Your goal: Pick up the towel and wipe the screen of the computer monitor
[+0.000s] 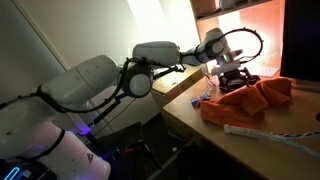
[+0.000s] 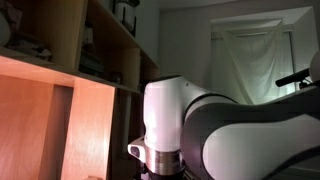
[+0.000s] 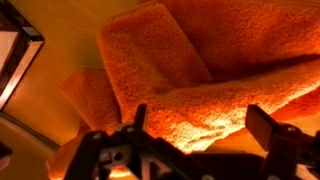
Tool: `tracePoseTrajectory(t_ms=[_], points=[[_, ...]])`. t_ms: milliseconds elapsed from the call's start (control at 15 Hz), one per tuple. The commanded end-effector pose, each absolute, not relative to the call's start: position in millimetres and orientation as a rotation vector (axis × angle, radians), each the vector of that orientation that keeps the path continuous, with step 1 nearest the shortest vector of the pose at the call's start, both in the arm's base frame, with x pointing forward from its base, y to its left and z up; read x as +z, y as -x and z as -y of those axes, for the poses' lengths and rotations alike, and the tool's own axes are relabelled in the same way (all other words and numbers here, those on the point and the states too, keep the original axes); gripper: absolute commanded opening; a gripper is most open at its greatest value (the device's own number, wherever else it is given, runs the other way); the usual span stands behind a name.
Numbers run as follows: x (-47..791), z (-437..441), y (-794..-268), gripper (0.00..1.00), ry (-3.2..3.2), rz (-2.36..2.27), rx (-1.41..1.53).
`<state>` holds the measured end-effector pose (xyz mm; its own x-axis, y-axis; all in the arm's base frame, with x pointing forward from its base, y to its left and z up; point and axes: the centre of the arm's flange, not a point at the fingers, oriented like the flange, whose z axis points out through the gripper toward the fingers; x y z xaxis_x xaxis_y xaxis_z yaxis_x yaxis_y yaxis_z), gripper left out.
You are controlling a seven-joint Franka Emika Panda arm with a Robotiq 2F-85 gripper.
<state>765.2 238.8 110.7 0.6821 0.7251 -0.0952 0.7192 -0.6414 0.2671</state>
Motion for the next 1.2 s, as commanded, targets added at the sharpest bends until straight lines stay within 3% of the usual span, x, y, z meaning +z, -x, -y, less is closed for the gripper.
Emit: tracePoseTrajectory(t_ms=[0, 1133], points=[[107.1, -241.7, -770.7, 1.00, -2.613, -1.165, 0.047], [88.5, -252.0, -808.3, 1.00, -2.585, -1.211, 0.059]])
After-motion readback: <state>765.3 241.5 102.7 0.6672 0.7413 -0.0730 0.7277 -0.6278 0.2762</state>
